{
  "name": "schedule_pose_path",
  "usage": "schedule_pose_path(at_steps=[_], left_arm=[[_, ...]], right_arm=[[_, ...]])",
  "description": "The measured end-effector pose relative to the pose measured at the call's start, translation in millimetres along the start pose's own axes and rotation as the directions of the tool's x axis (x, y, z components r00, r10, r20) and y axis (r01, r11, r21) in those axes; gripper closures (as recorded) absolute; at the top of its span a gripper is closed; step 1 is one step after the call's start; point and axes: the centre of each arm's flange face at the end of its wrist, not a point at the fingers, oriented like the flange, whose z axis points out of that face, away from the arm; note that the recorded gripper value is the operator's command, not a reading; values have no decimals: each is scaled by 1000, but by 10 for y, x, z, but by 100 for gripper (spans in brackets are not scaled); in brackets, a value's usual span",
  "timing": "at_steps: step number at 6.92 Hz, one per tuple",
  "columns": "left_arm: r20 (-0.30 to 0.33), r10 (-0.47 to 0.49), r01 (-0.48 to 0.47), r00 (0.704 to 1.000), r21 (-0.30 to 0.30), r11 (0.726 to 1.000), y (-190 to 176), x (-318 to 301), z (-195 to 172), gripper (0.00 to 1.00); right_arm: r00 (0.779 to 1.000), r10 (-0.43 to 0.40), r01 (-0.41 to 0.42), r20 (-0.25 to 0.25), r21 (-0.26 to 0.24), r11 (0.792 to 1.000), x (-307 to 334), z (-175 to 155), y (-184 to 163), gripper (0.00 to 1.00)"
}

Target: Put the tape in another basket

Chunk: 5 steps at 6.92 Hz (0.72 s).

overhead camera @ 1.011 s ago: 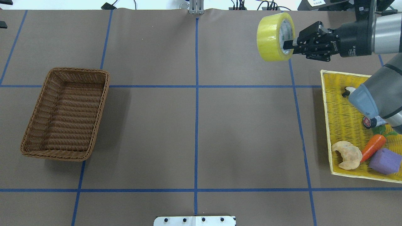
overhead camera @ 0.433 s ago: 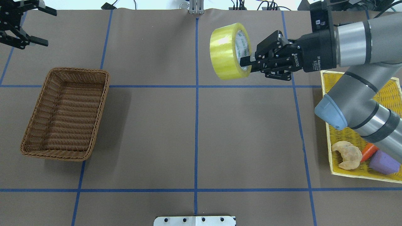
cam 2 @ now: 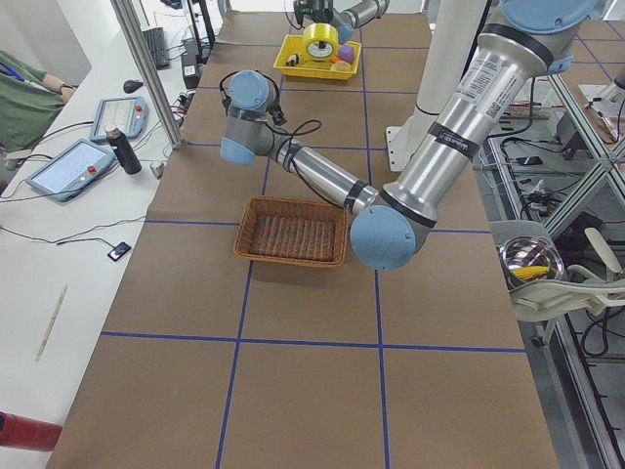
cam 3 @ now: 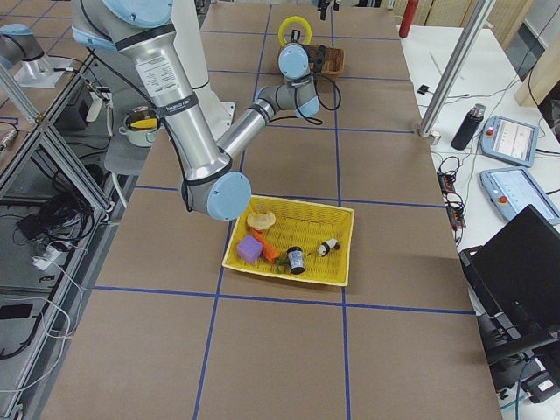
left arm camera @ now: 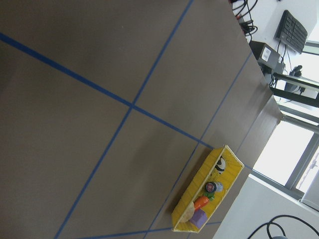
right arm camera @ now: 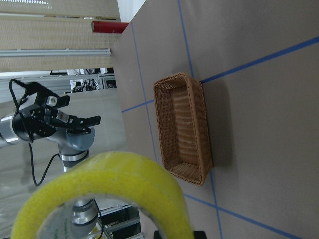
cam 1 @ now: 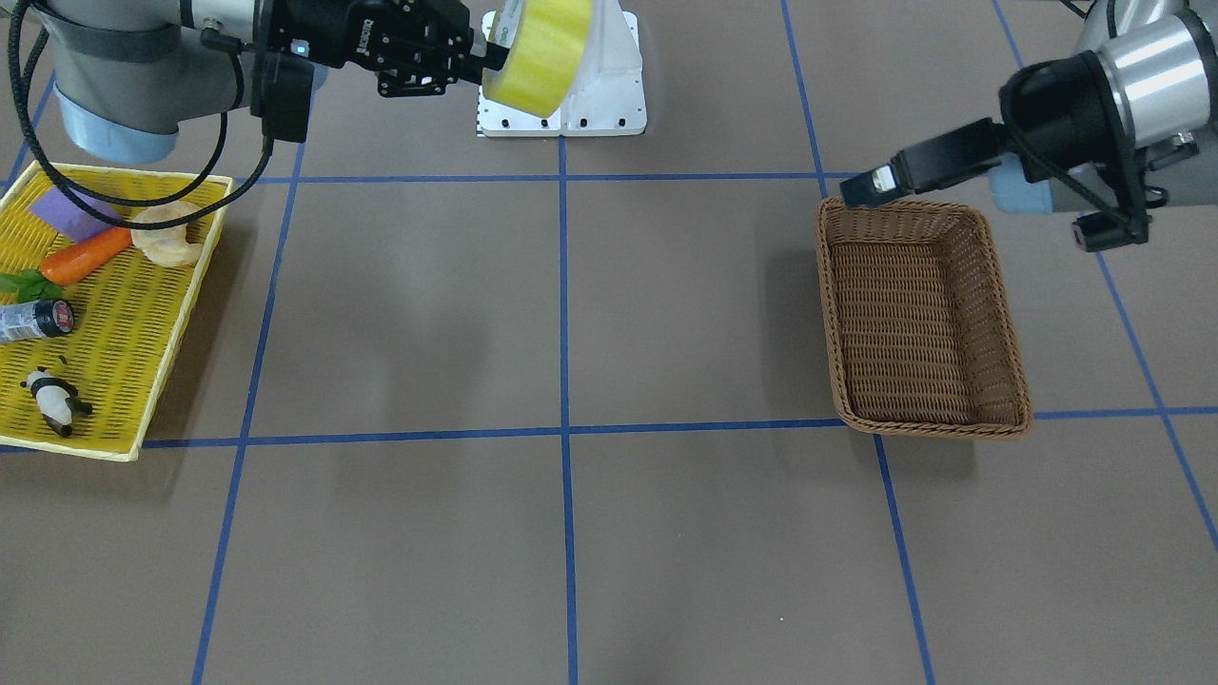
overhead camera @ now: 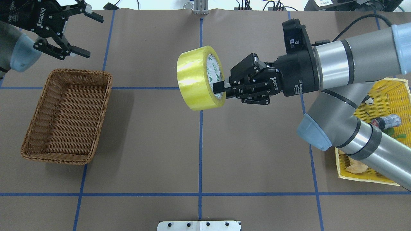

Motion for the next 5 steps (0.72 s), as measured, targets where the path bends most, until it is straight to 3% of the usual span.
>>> schedule_pose_path(at_steps=[1,2,4,5], left_arm=[[-21,40,-41,999,-51,998,216,23,157,2],[-87,61,-69,994,-88,994,401,3,309,2],[-286,29,-74,958,-148,986,641,-71,495,2],[-355,8,-73,935,-172,982,690,-99,498,2]], right_arm=[[999,-8,9,42,-25,1000,11,68,109,100],[997,-9,12,75,-36,999,30,130,190,100],[994,-11,16,104,-48,999,53,164,261,100],[994,-12,18,110,-51,999,56,160,272,100]])
